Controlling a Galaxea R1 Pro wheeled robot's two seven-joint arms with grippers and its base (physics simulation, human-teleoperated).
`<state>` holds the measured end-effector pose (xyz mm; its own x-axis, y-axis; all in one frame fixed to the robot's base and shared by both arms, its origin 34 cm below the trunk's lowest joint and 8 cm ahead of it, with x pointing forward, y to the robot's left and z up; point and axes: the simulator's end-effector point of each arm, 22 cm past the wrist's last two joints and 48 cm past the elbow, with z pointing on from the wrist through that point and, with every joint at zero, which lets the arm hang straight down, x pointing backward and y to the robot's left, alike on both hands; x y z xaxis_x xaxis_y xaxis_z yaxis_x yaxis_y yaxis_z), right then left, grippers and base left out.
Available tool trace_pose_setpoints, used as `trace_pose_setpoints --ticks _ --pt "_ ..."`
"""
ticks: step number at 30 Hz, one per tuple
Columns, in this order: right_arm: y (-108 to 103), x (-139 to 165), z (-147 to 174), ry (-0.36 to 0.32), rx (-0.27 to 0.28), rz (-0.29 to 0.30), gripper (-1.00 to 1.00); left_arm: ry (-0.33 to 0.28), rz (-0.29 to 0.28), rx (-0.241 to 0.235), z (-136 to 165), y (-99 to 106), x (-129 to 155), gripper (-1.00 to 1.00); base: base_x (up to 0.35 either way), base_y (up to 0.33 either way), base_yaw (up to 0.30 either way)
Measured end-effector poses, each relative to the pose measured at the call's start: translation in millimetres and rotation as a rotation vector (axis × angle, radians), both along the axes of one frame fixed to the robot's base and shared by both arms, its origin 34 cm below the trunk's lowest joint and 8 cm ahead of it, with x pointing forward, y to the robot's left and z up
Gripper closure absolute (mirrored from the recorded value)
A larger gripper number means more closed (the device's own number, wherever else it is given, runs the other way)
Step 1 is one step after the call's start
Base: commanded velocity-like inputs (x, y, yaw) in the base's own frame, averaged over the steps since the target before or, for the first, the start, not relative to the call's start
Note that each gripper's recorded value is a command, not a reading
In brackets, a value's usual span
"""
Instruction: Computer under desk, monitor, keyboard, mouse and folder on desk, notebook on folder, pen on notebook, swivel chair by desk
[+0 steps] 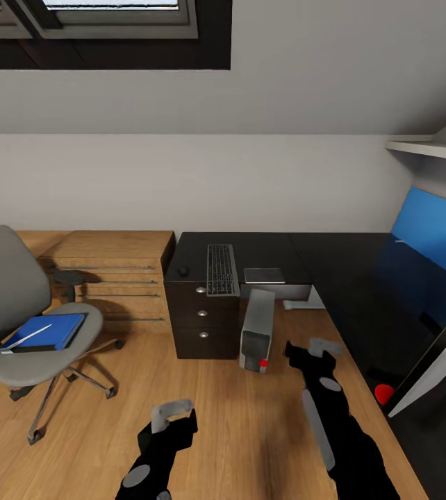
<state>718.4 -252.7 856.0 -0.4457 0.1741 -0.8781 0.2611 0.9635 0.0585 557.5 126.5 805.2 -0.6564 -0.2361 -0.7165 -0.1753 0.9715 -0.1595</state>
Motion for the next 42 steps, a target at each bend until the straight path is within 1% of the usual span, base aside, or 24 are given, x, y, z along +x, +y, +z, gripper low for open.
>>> trace_pose_setpoints --ticks 2,4,5,6,11,15,21,26,29,34,42 --pt "-8 -3 16 -0.017 -0.002 -0.024 -1.00 0.005 -0.004 0.010 -2 4 0 -1.00 0.000 0.000 0.000" --pt "-22 -13 25 -0.015 -0.027 -0.067 -1.00 0.018 -0.016 0.056 -12 20 -4 -1.00 0.000 0.000 0.000" --pt "-27 -15 26 -0.013 -0.037 -0.077 -1.00 0.021 -0.020 0.069 -14 24 -5 -1.00 0.000 0.000 0.000" --pt "-35 -18 29 -0.012 -0.056 -0.094 -1.00 0.024 -0.028 0.086 -18 29 -6 -1.00 0.000 0.000 0.000" --pt "-56 -23 33 -0.011 -0.101 -0.124 -1.00 0.032 -0.054 0.109 -23 30 -10 -1.00 0.000 0.000 0.000" --pt "-66 -25 36 -0.018 -0.120 -0.146 -1.00 0.036 -0.065 0.114 -25 28 -12 -1.00 0.000 -0.066 0.000" --pt "-82 -29 42 -0.035 -0.149 -0.211 -1.00 0.048 -0.075 0.118 -31 27 -15 -1.00 0.000 -0.194 -0.066" --pt "-89 -31 48 -0.051 -0.154 -0.237 -1.00 0.051 -0.088 0.118 -32 22 -18 -1.00 0.000 -0.059 -0.152" --pt "-103 -35 49 -0.054 -0.152 -0.271 -1.00 0.050 -0.100 0.118 -32 17 -19 -1.00 0.000 -0.009 -0.156" --pt "-110 -38 45 -0.045 -0.150 -0.289 -1.00 0.047 -0.103 0.118 -31 16 -19 -1.00 0.000 -0.002 -0.083" --pt "-109 -39 38 -0.030 -0.146 -0.289 -1.00 0.047 -0.104 0.117 -31 15 -19 -1.00 0.000 0.000 -0.007"
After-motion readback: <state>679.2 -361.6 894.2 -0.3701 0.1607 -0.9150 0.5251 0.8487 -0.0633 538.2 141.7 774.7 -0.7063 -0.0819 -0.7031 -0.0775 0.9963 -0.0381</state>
